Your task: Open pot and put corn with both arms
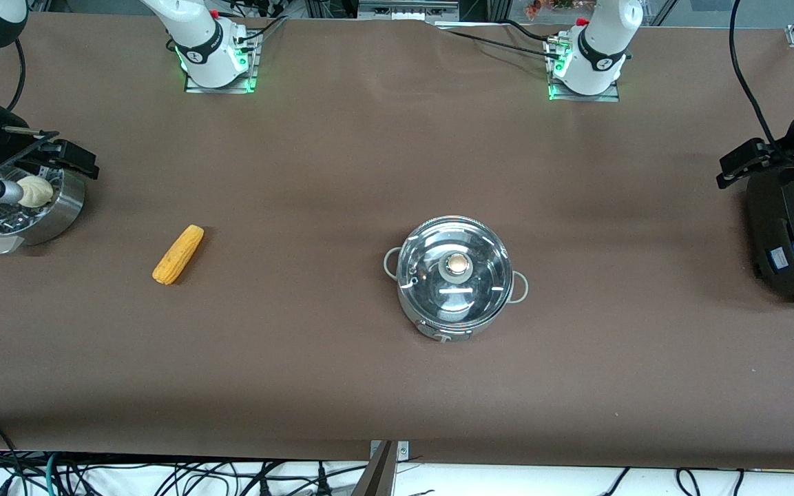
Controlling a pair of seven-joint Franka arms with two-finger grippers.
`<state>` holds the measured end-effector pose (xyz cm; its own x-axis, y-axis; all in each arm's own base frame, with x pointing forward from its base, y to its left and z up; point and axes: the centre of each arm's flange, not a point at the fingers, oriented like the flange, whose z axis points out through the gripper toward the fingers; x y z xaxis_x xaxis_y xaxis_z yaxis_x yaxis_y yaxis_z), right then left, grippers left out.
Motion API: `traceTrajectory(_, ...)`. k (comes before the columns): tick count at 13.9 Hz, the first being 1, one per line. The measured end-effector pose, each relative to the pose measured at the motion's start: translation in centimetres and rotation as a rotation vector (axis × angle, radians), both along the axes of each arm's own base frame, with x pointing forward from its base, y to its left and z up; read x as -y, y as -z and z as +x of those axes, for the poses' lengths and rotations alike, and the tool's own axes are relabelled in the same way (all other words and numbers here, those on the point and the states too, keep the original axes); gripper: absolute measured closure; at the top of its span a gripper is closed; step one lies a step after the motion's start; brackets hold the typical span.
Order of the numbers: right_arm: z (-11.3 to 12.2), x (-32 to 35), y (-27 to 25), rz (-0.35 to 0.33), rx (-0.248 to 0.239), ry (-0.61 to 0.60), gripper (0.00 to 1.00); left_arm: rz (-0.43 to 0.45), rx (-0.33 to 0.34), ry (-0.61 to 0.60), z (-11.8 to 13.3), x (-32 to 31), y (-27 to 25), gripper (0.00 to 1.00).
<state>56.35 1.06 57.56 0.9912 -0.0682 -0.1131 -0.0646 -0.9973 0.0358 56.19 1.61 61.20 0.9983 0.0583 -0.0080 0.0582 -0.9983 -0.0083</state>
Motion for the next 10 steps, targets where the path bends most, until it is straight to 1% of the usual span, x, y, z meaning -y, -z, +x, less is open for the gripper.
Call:
traceTrajectory(4, 0.00, -0.33, 0.02, 0.033, -0.001, 0.003, 0.00, 0.000, 0.006, -0.012, -0.02, -0.67, -0.42, 0.00)
traceTrajectory(10, 0.01, -0.30, 0.03, 0.034, -0.001, 0.004, 0.00, 0.000, 0.003, -0.012, -0.17, -0.64, -0.94, 0.00)
